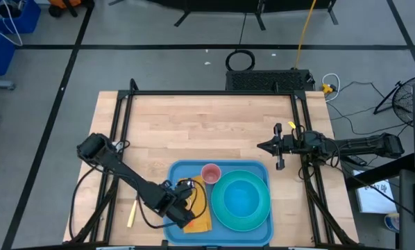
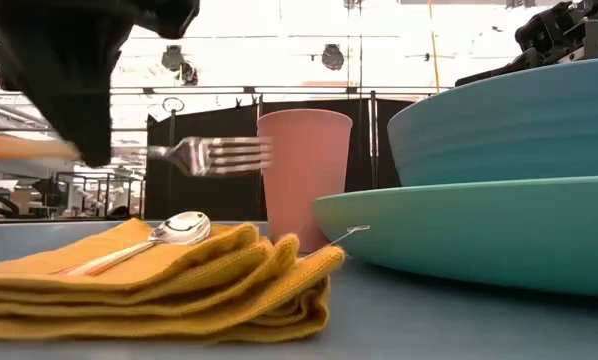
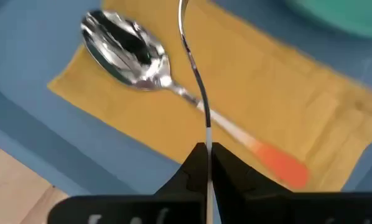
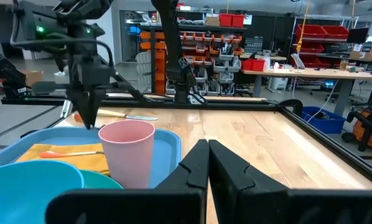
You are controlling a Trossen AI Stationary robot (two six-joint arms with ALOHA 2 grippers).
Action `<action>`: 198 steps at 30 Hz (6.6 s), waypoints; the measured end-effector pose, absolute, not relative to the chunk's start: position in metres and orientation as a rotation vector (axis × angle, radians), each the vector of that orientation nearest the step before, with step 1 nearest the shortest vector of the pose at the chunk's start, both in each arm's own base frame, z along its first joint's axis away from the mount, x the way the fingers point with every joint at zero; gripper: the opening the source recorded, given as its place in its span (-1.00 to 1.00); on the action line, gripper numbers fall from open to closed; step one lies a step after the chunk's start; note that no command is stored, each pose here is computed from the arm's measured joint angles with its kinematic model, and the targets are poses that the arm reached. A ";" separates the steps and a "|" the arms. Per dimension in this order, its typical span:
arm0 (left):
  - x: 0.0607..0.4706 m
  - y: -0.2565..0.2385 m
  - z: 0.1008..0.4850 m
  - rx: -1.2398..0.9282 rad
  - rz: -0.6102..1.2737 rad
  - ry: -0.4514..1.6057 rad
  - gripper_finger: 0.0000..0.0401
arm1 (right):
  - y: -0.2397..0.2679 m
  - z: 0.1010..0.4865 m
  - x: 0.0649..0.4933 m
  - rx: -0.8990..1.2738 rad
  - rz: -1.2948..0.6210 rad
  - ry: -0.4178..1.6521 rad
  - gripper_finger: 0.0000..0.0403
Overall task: Set up tray
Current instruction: Adjust the orange fork on the yellow table napkin, then put the yellow knife to the left of the orange spoon on the yellow table napkin on the blue tray
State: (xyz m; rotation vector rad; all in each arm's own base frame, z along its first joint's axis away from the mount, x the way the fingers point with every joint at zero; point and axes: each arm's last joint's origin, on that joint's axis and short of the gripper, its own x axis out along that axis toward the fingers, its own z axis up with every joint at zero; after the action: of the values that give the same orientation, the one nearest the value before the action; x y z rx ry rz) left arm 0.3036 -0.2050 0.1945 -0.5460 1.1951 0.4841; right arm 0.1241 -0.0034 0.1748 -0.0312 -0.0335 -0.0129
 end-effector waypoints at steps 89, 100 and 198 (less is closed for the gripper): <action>0.334 -0.244 0.153 -1.152 0.955 0.549 -0.98 | -0.003 0.176 0.124 0.014 -0.004 -0.050 -1.00; 0.346 -0.238 0.143 -1.145 0.941 0.584 -0.98 | -0.003 0.177 0.124 0.013 -0.004 -0.054 -1.00; 0.337 -0.231 0.198 -0.811 0.868 1.020 -0.27 | -0.003 0.181 0.124 0.010 0.000 -0.095 -1.00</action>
State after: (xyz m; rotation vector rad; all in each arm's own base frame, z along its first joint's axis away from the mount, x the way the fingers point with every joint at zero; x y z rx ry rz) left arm 0.3365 -0.2314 0.1977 -0.8113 1.0198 0.8679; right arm 0.1237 -0.0031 0.1807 0.0098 -0.0948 -0.0003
